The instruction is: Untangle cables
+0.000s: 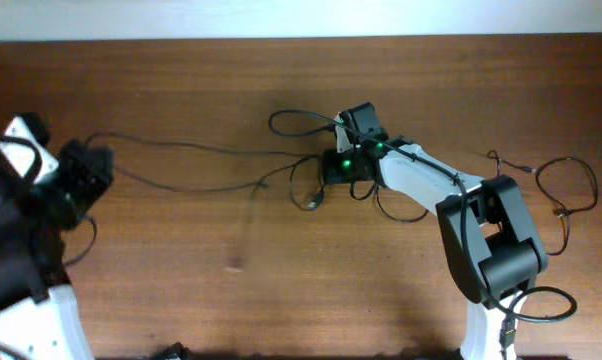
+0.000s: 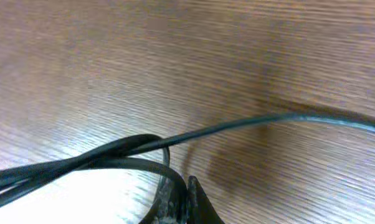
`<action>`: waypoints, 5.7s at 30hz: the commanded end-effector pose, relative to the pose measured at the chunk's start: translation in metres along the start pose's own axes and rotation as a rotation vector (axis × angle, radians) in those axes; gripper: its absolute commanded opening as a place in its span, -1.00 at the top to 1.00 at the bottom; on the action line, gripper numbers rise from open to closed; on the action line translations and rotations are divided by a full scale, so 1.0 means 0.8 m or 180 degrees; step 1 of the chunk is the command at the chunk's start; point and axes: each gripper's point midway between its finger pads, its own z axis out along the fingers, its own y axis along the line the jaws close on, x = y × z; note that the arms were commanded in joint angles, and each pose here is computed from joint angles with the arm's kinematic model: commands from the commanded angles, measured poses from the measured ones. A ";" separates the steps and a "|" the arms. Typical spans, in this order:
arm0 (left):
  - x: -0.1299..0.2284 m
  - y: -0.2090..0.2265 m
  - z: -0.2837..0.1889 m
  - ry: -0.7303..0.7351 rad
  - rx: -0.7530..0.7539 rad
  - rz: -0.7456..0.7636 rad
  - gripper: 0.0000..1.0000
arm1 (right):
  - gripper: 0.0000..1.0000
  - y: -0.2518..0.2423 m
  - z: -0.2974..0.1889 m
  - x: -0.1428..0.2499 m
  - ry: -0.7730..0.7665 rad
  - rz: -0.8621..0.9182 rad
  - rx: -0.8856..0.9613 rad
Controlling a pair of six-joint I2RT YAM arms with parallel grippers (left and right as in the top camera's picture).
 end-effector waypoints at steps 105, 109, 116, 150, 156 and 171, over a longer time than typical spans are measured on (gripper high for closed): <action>0.188 -0.054 0.254 0.2405 0.2729 0.0967 1.00 | 0.54 0.036 -0.010 0.020 0.0285 0.0621 -0.0359; 0.192 -0.007 0.292 0.2616 0.1555 0.0630 1.00 | 0.22 0.077 -0.071 -0.005 0.0089 0.0264 -0.0496; 0.187 -0.037 0.279 0.2514 0.2151 0.0722 1.00 | -0.54 0.074 -0.047 -0.001 -0.0127 0.0008 0.0100; 0.162 -0.082 0.171 0.2870 0.2952 -0.0903 1.00 | -0.37 0.279 -0.090 0.086 0.0139 -0.1495 -0.1519; 0.163 -0.083 0.166 0.2953 0.2885 -0.1073 1.00 | -0.96 0.310 -0.107 0.107 0.0088 -0.2246 -0.2047; 0.163 -0.083 0.166 0.2949 0.2888 -0.1068 0.94 | 0.91 0.332 -0.114 0.089 -0.0244 -0.2433 -0.2163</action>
